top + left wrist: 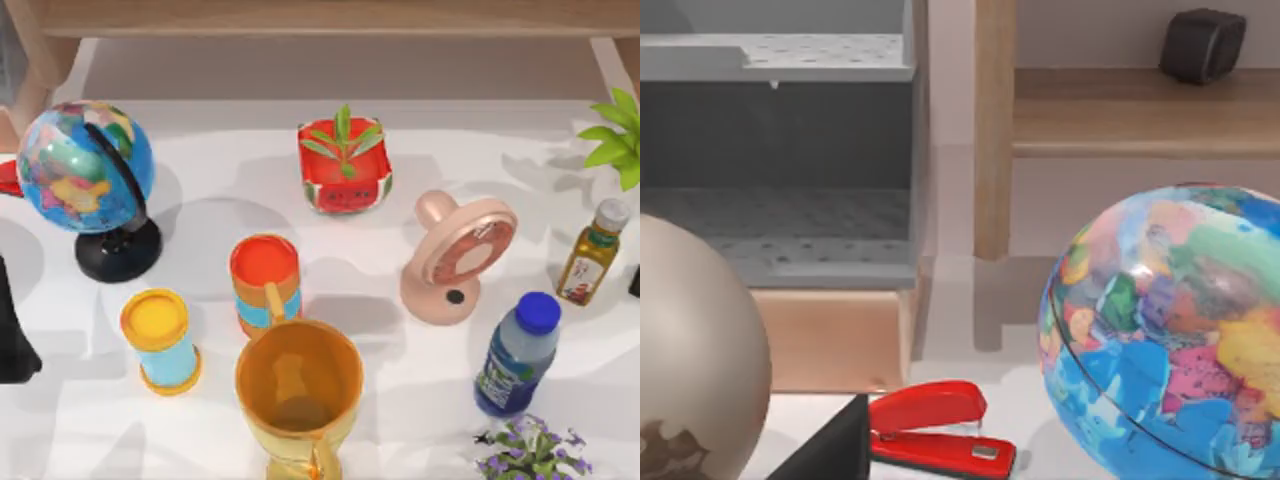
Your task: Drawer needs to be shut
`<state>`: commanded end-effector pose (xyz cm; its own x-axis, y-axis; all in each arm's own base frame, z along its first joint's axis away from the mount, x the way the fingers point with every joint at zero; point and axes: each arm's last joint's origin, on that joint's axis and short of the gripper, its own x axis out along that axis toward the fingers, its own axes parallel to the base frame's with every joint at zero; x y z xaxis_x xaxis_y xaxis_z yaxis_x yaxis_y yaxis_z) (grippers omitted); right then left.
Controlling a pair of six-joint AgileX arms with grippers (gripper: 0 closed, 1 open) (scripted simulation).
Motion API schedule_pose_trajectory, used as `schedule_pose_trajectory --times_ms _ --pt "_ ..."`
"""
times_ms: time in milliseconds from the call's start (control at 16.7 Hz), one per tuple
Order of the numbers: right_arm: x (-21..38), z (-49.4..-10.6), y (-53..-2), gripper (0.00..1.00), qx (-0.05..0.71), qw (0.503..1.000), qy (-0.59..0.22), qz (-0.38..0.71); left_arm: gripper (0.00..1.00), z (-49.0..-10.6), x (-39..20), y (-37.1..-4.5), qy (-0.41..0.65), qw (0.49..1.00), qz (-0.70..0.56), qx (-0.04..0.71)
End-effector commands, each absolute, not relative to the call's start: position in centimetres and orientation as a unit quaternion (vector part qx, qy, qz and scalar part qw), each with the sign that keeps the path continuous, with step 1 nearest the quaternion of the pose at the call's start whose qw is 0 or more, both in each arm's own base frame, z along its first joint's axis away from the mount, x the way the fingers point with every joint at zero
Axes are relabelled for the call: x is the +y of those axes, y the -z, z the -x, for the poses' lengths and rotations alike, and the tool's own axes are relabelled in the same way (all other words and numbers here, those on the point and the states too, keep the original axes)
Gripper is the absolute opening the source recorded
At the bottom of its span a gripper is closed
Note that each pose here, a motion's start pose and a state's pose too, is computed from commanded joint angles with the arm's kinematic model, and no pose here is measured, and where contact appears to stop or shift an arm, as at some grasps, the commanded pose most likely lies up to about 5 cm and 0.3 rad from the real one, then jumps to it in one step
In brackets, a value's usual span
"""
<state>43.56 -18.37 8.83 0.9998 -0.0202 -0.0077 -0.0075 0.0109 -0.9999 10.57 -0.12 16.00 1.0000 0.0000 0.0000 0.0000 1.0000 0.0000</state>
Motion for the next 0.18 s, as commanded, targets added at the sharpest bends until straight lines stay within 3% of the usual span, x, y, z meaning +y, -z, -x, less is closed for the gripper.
schedule_pose_trajectory --times_ms 180 --pt "-18.37 -43.56 -8.83 1.0 0.01 0.711 0.004 0.703 1.0 -10.57 -0.12 -16.0 0.0 1.0 0.0 0.0"
